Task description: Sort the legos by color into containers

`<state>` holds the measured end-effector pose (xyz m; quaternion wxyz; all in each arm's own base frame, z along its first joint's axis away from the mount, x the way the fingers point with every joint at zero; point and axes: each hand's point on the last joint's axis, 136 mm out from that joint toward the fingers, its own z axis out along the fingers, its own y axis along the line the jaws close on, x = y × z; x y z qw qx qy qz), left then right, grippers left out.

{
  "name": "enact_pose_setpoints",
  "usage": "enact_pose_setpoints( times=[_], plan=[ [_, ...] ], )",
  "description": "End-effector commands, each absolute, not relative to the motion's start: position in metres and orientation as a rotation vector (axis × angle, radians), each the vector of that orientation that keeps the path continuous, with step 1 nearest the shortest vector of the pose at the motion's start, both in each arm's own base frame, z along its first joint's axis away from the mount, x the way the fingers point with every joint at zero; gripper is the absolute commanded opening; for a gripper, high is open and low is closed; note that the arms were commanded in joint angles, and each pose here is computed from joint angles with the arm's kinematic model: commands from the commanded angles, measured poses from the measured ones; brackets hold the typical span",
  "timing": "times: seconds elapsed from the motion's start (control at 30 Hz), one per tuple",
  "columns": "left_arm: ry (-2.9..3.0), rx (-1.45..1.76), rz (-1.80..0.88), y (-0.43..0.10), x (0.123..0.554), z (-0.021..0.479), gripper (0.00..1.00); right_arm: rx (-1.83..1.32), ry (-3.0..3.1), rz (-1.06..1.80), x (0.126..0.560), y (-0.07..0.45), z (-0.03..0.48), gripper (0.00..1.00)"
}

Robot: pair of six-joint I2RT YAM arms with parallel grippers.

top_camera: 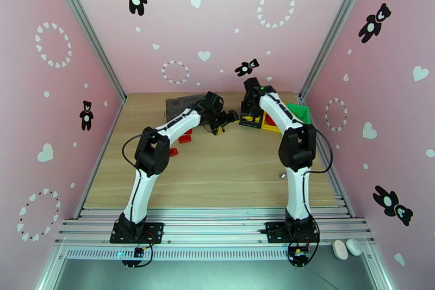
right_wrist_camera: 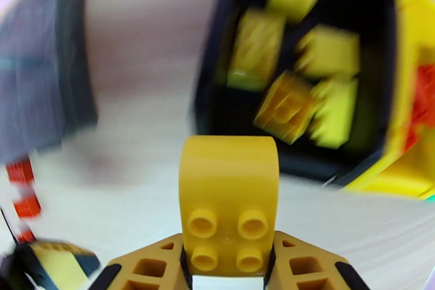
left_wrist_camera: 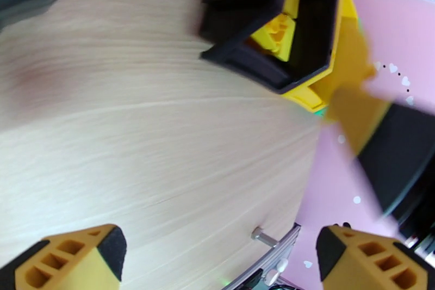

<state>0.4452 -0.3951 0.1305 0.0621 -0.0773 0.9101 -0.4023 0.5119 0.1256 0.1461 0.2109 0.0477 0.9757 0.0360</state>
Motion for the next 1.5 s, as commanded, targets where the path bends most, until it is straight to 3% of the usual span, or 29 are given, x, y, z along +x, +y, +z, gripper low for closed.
enact_pose_setpoints(
  times=[0.0, 0.17, 0.37, 0.87, 1.13, 1.47],
  plan=[
    [2.736, -0.258, -1.19, -0.39, 0.458, 0.144, 0.97, 0.172, 2.741, 0.042, 0.525, 0.108, 0.134, 0.22],
    [2.736, -0.29, -0.993, -0.367, 0.463, 0.15, 0.95, 0.246, 2.732, 0.077, 0.55, 0.093, 0.124, 0.29],
    [2.746, -0.428, -0.611, -0.301, 0.453, 0.145, 0.95, 0.256, 2.716, 0.172, 0.564, 0.091, 0.117, 0.5],
    [2.772, -0.776, 0.005, -0.144, 0.372, 0.103, 0.91, 0.062, 2.655, 0.327, 0.551, 0.138, 0.153, 0.61],
    [2.777, -0.849, 0.043, -0.105, 0.358, 0.082, 0.93, -0.165, 2.682, 0.384, 0.507, 0.203, 0.157, 0.61],
    [2.765, -0.763, -0.164, -0.1, 0.397, 0.068, 0.96, -0.303, 2.72, 0.394, 0.46, 0.245, 0.151, 0.6]
  ],
)
